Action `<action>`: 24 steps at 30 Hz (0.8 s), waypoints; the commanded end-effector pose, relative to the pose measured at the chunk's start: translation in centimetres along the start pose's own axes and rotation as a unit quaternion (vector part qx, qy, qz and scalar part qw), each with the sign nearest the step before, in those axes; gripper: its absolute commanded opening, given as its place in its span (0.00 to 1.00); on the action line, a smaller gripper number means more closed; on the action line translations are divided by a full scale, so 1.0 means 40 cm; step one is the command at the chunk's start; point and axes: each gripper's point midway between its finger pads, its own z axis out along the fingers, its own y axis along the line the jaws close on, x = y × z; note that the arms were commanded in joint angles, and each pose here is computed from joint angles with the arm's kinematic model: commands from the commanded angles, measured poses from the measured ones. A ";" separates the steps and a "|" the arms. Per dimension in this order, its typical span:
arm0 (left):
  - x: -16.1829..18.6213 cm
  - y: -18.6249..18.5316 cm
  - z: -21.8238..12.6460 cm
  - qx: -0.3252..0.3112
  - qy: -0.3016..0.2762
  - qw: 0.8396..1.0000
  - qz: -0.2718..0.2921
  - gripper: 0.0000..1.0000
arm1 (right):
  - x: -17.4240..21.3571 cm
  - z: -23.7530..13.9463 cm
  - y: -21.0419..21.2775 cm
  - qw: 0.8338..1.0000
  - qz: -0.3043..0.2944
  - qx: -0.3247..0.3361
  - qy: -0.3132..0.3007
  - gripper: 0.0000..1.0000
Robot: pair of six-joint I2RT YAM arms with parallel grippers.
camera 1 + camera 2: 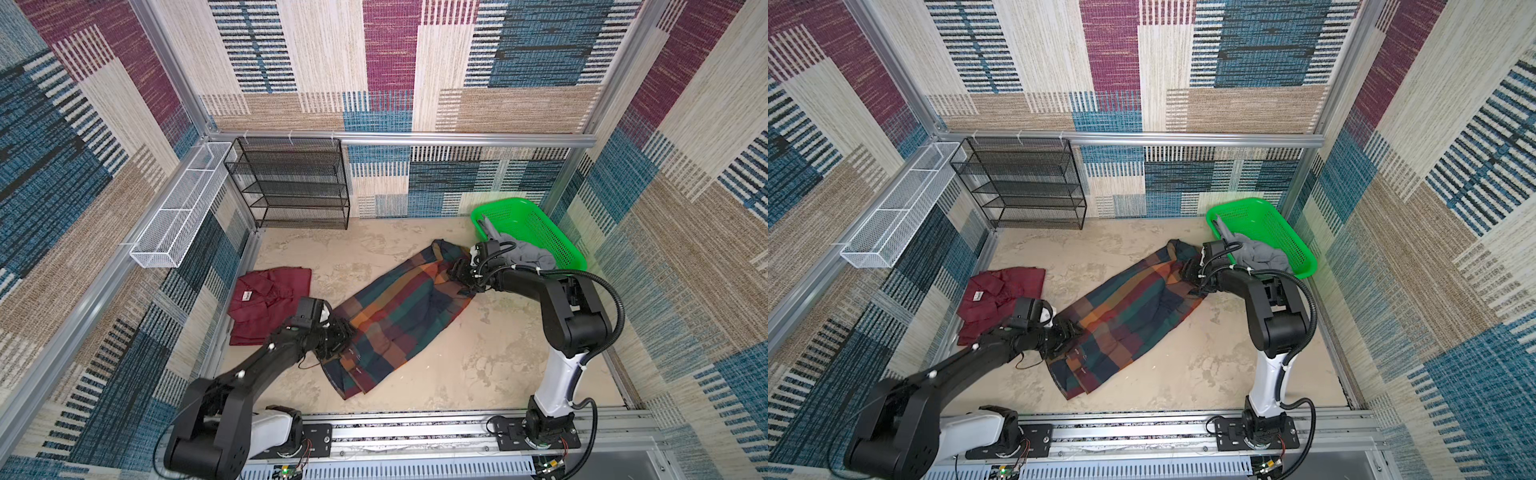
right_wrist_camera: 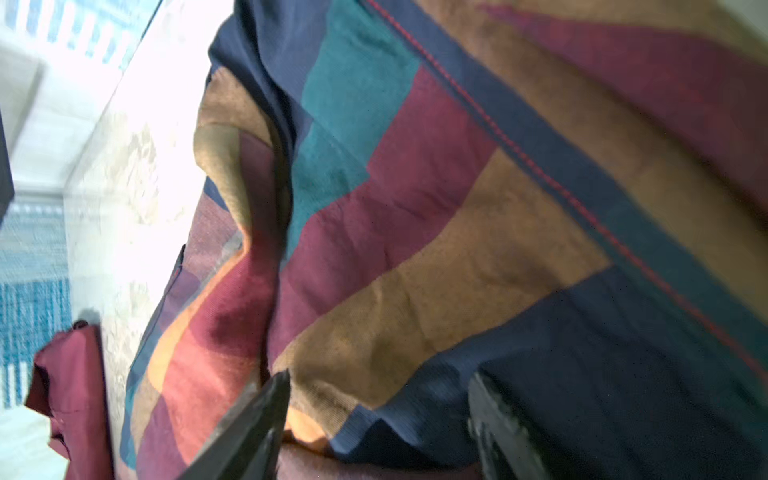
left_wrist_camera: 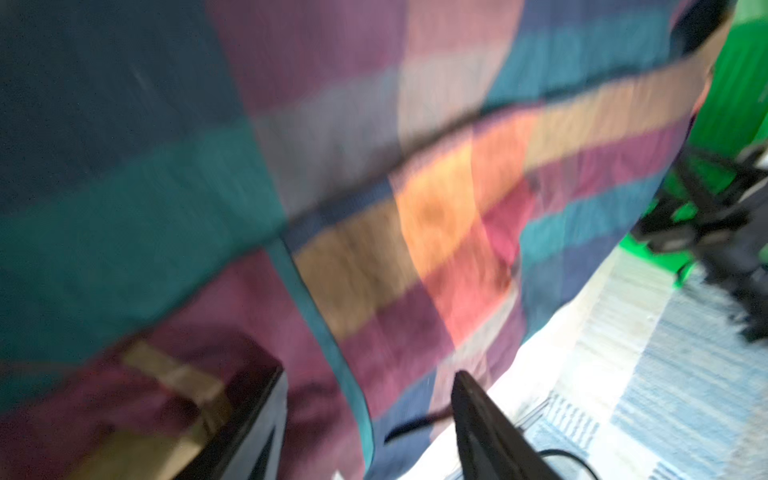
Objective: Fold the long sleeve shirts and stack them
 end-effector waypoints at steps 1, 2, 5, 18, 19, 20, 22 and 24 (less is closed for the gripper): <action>0.068 0.063 -0.024 -0.035 -0.016 0.998 -0.047 0.66 | 0.051 0.030 -0.014 0.998 -0.026 0.039 0.046 0.72; 0.088 0.068 -0.031 -0.030 -0.021 0.998 -0.049 0.66 | 0.048 0.040 -0.006 0.997 -0.035 0.040 0.048 0.72; 0.157 0.095 -0.047 -0.021 -0.028 0.998 -0.057 0.65 | 0.035 0.074 0.030 0.996 -0.065 0.035 0.057 0.72; 0.116 -0.062 -0.192 -0.051 -0.118 0.984 0.122 0.71 | -0.084 -0.067 0.375 0.979 -0.191 -0.008 -0.072 0.74; 0.099 -0.070 -0.208 -0.068 -0.130 0.980 0.136 0.72 | -0.062 -0.078 0.401 0.980 -0.187 -0.021 -0.064 0.74; 0.077 -0.084 -0.232 -0.081 -0.149 0.974 0.149 0.73 | -0.033 -0.096 0.440 0.980 -0.186 -0.041 -0.055 0.74; 0.031 -0.108 -0.290 -0.101 -0.193 0.960 0.175 0.79 | 0.062 -0.113 0.508 0.978 -0.190 -0.088 -0.022 0.74; -0.022 -0.133 -0.362 -0.109 -0.249 0.944 0.187 0.86 | 0.188 -0.121 0.566 0.972 -0.190 -0.138 0.025 0.74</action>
